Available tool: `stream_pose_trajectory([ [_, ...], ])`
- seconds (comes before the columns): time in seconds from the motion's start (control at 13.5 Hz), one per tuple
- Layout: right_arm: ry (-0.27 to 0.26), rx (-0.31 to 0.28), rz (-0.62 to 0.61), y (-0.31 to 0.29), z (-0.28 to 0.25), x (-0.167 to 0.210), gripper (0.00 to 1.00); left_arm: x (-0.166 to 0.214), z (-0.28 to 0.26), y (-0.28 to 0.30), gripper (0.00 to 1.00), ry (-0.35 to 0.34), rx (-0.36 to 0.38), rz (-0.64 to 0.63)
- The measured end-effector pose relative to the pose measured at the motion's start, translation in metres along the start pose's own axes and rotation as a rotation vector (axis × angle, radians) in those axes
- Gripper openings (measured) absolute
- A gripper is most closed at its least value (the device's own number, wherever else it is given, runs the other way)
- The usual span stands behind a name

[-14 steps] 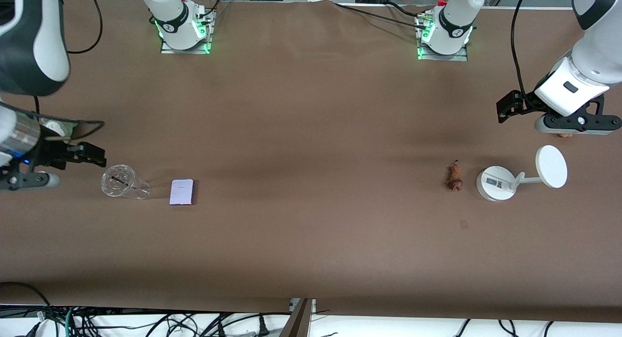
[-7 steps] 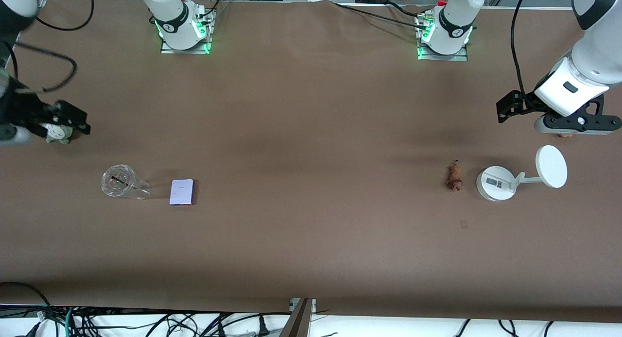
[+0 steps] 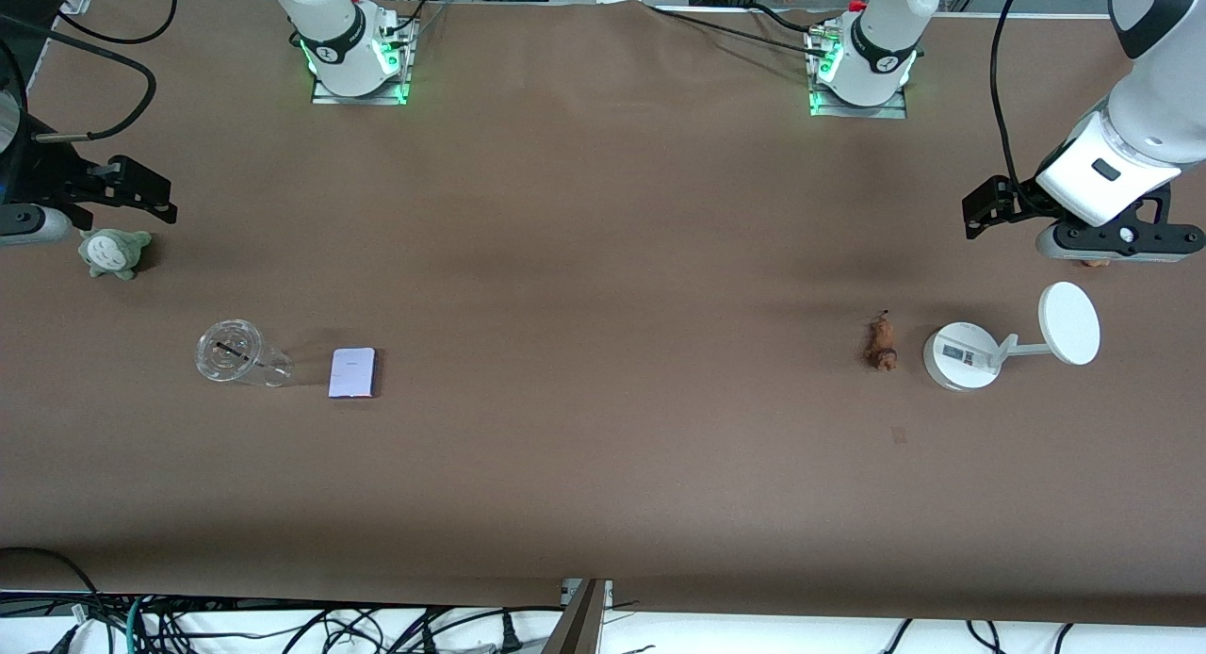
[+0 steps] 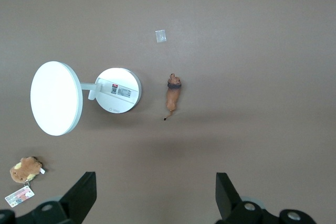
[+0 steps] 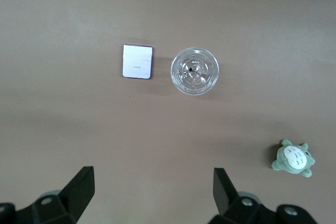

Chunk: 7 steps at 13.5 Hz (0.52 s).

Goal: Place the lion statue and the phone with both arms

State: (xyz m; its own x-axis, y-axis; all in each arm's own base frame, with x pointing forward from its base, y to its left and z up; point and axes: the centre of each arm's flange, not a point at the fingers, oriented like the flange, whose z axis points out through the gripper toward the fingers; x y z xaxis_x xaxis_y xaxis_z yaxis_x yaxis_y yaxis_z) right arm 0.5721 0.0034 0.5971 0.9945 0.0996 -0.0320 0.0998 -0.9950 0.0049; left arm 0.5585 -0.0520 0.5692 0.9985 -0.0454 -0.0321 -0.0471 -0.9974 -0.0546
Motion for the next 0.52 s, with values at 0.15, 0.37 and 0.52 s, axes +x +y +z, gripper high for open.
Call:
stream_pose_trajectory([
  [0.15,-0.005,0.000,0.004,0.0020,0.0029,0.0013,1.00,0.0000,0.0000,0.0000,1.00,0.000,0.000,0.000],
  [0.37,-0.016,0.000,0.003,0.0019,0.0091,0.0043,1.00,0.0000,0.0000,0.0000,1.00,0.000,0.000,0.001],
  [0.52,-0.017,0.000,0.004,0.0023,0.0096,0.0045,1.00,0.0000,0.0000,0.0000,1.00,0.000,0.000,0.003],
])
